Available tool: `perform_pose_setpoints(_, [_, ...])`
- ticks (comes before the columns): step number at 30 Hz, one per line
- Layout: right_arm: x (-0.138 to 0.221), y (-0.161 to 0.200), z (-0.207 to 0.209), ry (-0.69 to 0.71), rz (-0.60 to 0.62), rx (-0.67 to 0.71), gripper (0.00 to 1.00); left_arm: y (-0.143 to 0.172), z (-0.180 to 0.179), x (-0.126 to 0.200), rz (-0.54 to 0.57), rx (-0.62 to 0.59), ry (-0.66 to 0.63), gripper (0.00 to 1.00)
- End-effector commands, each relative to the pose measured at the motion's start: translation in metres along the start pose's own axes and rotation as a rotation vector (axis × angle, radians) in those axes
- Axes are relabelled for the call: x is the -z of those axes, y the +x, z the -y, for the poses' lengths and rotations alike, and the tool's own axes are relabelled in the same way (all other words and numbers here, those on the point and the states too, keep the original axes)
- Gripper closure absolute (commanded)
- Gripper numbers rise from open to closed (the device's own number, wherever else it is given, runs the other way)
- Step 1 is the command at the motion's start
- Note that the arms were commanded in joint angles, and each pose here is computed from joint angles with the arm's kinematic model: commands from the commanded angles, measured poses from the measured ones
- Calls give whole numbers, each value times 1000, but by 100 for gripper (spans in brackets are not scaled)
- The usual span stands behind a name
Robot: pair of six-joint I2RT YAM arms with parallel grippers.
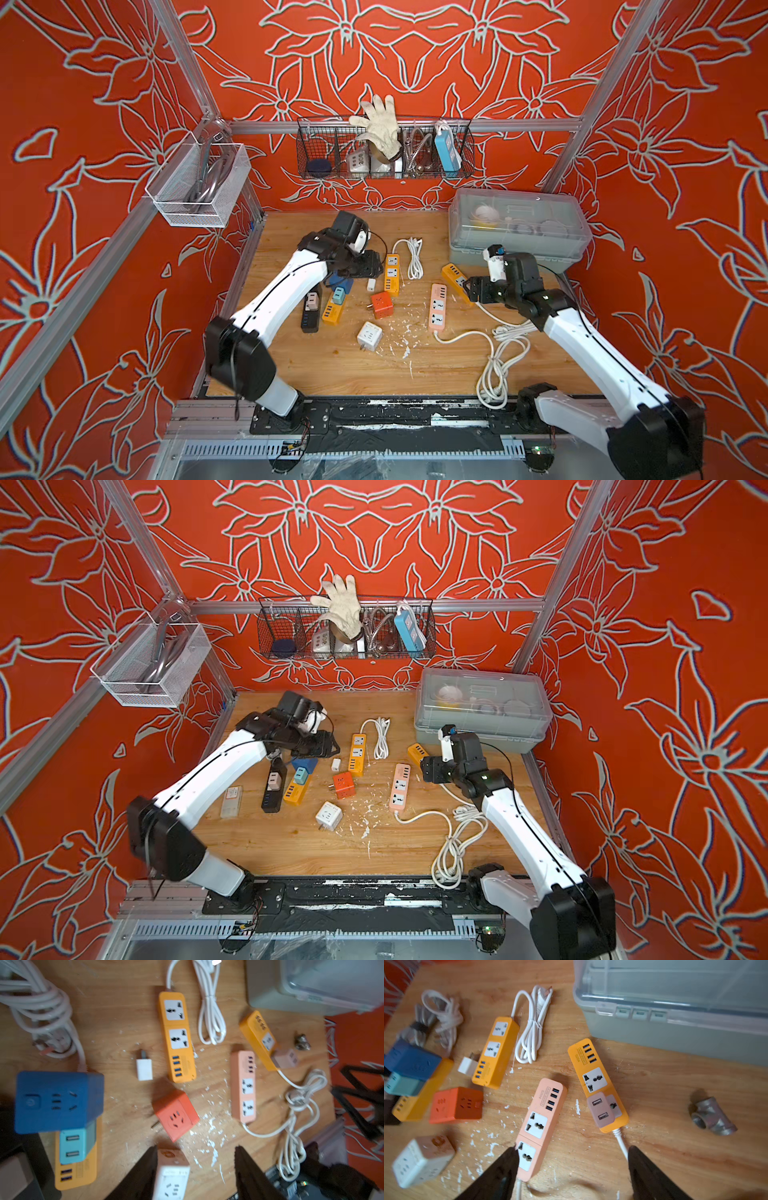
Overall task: Pull the plug off the socket
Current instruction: Place the plug at the center of the board, then move the socket to the center of the board.
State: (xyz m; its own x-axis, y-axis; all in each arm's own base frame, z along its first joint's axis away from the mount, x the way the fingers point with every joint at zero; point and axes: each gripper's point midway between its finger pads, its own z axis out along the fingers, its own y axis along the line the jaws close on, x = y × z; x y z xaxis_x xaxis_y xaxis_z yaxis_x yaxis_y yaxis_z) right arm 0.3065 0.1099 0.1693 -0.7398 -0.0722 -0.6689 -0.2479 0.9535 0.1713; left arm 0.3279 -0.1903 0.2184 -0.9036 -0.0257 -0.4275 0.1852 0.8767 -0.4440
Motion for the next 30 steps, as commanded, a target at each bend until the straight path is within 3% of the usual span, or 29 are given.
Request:
perform_pose_setpoints(1, [-3, 4, 5, 21, -100, 182, 14, 25, 18, -2, 6, -10, 166, 34])
perform_pose_setpoints(5, [-15, 15, 16, 61, -230, 250, 15, 48, 18, -1, 38, 69, 263, 21])
perform_pose_setpoints(7, [-20, 22, 20, 73, -276, 264, 17, 57, 13, -4, 33, 128, 268, 2])
perform_pose_setpoints(18, [-57, 30, 32, 102, -361, 348, 29, 84, 16, 14, -38, 215, 313, 2])
perform_pose_setpoints(25, [-83, 15, 35, 115, -348, 343, 47, 96, 15, 36, 50, 415, 367, 4])
perform_pose_setpoints(30, [-97, 13, 25, 78, -365, 278, 56, 97, 16, 61, 145, 475, 415, 6])
